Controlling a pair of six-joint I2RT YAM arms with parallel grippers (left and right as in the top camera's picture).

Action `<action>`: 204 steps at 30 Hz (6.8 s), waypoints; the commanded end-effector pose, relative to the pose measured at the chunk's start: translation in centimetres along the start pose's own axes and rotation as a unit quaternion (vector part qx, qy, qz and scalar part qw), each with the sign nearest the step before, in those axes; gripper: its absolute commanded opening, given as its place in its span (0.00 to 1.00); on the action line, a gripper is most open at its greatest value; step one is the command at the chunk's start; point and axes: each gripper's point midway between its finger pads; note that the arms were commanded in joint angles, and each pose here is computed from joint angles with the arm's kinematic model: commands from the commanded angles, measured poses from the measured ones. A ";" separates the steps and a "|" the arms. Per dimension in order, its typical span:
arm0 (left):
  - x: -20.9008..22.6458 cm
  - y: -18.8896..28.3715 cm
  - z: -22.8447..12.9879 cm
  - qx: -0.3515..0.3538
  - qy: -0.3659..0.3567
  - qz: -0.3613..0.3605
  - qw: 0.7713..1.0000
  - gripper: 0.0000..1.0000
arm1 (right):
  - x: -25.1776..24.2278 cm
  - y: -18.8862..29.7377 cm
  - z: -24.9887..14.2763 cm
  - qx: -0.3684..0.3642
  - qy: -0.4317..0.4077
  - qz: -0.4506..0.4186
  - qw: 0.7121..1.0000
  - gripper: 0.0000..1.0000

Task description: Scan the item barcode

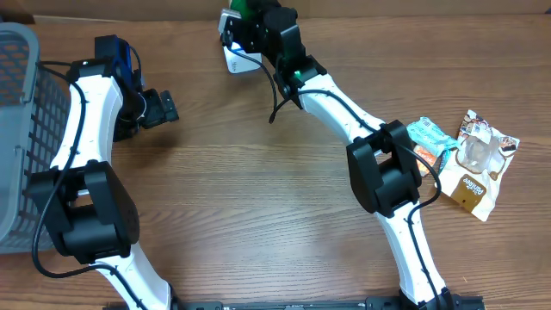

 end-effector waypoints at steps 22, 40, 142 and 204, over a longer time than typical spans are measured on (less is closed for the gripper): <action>0.0 0.6 0.4 -0.010 -0.005 0.002 1.000 0.99 | 1.9 -1.6 1.9 -0.050 0.071 -0.055 0.995 0.37; 0.0 0.6 0.4 -0.010 -0.005 0.002 1.000 0.99 | -5.4 1.5 4.8 -0.041 0.007 -0.077 0.996 0.37; 0.0 0.6 0.4 -0.010 -0.005 0.002 1.000 1.00 | -22.0 53.9 0.0 0.266 -0.708 -0.180 0.630 1.00; 0.0 0.6 0.4 -0.010 -0.005 0.002 1.000 1.00 | 3.3 48.3 -14.5 0.009 -0.614 -0.213 0.760 1.00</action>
Point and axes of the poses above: each gripper's point midway between its finger pads, its own y axis back along the fingers, its own x axis along the line the jaws close on, z = x × y, and after that the axes turned 4 degrees about -y, right-handed
